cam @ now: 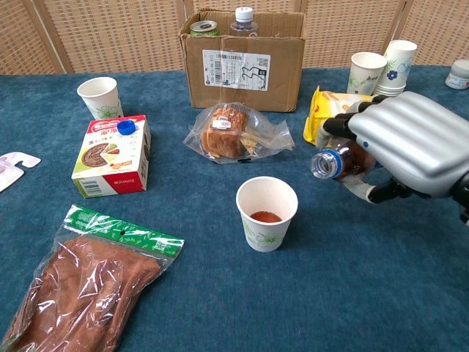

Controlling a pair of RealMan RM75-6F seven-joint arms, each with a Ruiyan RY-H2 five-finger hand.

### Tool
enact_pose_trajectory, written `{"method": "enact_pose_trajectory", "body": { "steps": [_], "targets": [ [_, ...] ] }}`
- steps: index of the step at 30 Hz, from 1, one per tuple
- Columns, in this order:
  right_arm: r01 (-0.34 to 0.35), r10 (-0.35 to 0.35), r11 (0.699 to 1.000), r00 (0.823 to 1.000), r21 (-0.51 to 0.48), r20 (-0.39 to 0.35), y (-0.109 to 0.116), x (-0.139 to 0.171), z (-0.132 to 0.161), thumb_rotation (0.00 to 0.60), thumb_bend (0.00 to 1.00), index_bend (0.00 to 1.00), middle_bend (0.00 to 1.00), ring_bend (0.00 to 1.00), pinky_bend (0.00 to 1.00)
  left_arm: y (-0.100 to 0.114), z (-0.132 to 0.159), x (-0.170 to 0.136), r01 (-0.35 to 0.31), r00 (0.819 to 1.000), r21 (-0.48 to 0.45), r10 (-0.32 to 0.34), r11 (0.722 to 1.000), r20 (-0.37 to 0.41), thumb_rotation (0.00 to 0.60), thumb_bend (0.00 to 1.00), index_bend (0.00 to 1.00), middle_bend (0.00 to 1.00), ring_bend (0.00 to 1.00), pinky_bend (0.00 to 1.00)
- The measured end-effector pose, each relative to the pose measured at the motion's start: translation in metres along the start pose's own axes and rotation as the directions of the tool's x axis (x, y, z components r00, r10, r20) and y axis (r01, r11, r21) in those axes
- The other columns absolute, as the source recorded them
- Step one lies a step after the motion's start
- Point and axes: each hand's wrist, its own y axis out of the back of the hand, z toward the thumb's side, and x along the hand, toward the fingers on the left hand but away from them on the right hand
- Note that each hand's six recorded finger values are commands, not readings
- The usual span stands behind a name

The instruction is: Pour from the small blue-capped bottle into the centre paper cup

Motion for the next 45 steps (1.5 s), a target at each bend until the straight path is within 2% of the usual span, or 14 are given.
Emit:
{"method": "enact_pose_trajectory", "body": {
  "steps": [29, 45],
  "targets": [
    [0.033, -0.029, 0.994, 0.999, 0.102, -0.037, -0.001, -0.009, 0.015, 0.6, 0.9, 0.46, 0.6, 0.29, 0.77, 0.001, -0.002, 0.0, -0.001, 1.0, -0.002, 0.001, 1.0, -0.003, 0.6, 0.25, 0.0, 0.0, 0.0, 0.0],
    [0.071, -0.067, 0.976, 0.997, 0.205, -0.028, -0.002, -0.012, 0.015, 0.6, 0.9, 0.46, 0.6, 0.29, 0.77, 0.001, -0.002, 0.0, 0.0, 1.0, -0.001, 0.0, 1.0, -0.002, 0.6, 0.25, 0.0, 0.0, 0.0, 0.0]
  ]
}}
